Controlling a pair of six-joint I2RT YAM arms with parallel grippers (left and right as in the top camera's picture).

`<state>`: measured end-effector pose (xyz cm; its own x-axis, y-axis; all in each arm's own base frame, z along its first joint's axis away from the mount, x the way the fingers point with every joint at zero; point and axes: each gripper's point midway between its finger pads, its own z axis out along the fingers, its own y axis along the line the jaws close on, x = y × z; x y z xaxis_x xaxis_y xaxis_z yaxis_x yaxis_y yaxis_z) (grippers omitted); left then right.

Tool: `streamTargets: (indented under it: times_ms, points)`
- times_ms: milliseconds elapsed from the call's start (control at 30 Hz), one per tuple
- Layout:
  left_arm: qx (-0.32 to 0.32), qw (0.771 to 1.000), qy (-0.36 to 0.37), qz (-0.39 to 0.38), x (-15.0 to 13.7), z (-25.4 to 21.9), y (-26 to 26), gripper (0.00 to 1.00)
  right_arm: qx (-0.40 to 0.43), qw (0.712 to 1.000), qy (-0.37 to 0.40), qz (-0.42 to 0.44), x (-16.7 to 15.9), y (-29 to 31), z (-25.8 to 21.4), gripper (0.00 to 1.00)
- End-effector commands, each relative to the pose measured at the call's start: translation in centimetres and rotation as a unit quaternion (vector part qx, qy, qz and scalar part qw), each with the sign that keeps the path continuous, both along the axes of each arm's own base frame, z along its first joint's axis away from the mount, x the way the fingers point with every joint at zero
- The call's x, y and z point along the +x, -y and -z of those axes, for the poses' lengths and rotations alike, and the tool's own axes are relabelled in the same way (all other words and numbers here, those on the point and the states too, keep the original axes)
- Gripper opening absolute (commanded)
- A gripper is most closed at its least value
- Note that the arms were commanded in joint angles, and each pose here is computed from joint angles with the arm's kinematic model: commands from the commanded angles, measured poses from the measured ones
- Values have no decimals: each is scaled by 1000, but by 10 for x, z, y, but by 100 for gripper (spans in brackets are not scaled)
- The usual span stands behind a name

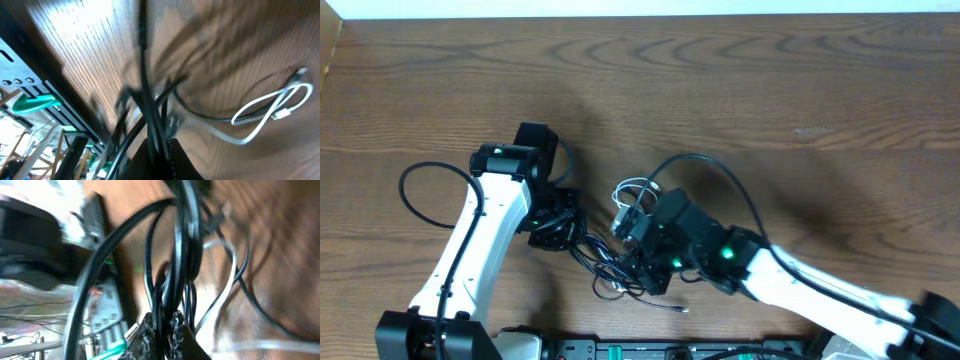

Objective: Untangle cables

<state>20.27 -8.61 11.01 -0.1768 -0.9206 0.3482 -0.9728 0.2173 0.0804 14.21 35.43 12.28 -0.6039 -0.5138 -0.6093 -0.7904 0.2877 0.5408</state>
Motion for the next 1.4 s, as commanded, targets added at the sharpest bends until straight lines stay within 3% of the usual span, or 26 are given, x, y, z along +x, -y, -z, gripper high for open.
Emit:
streamTargets:
  times_ms: [0,367,667,867,1000,1133,1200,1267,1367]
  points:
    - [29,1000,-3,-12,0,4,-9,7,87,995,32,-38,-14,2,-65,1]
    - [57,998,5,-25,5,7,-18,8,138,981,120,-65,-48,48,-131,1]
    - [50,997,54,-33,29,8,-15,7,99,982,129,-94,-74,82,-120,1]
    - [44,994,93,-35,48,7,-12,8,124,972,120,-162,-99,89,-123,1]
    - [40,992,114,-21,57,6,-11,7,72,986,116,-95,-78,90,-108,1]
    - [35,982,166,84,67,5,-10,8,21,994,104,9,-45,91,-95,4]
    - [32,972,186,140,69,4,-9,8,-3,993,96,73,-27,93,-88,10]
    - [23,958,205,199,69,4,-6,7,-26,986,85,140,-7,96,-81,26]
    - [-20,926,247,286,72,-2,9,7,-42,976,61,205,13,94,-72,37]
